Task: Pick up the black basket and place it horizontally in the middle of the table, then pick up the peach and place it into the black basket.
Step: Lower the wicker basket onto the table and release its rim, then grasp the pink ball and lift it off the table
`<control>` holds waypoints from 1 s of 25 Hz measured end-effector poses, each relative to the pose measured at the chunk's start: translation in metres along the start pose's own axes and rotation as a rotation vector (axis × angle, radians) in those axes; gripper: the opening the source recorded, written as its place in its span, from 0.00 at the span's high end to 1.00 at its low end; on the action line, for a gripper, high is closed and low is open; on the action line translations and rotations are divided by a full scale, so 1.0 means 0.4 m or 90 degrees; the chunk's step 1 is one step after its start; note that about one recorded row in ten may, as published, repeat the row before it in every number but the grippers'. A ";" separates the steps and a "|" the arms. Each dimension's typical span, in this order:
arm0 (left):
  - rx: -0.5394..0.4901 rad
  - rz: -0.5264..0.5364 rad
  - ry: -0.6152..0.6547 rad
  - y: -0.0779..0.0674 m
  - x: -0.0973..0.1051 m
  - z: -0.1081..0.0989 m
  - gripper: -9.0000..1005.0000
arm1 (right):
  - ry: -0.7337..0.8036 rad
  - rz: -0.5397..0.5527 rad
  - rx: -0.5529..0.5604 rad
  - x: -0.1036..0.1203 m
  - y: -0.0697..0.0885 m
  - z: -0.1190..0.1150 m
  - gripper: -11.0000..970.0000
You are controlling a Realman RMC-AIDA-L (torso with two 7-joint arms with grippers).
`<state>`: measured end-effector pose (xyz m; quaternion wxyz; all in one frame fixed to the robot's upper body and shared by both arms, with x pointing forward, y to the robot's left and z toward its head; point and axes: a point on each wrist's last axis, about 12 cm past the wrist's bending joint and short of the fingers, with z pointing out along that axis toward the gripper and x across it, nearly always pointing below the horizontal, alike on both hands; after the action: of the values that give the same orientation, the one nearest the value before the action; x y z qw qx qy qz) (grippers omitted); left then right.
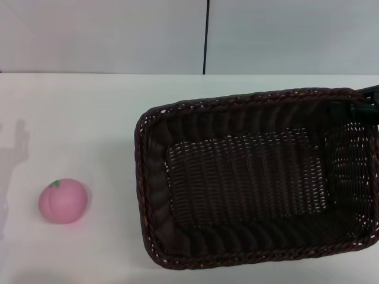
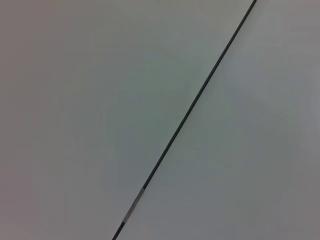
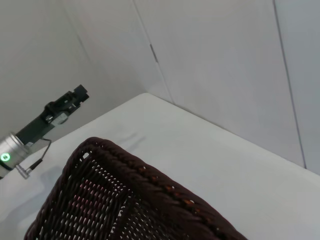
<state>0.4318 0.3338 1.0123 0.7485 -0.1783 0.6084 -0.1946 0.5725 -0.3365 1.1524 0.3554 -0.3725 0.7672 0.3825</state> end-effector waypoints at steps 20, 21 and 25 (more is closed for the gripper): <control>0.008 -0.001 0.007 -0.005 0.004 0.006 0.48 | 0.000 0.003 0.018 0.004 -0.007 0.004 0.46; 0.008 -0.001 0.007 -0.005 0.004 0.006 0.48 | -0.013 0.006 0.031 0.006 -0.012 -0.003 0.45; 0.009 -0.001 0.009 -0.006 0.005 0.008 0.48 | -0.036 0.010 0.053 0.011 -0.018 -0.013 0.41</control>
<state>0.4350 0.3309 1.0122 0.7451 -0.1718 0.6124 -0.2007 0.5750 -0.3454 1.1487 0.3892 -0.3404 0.7749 0.3636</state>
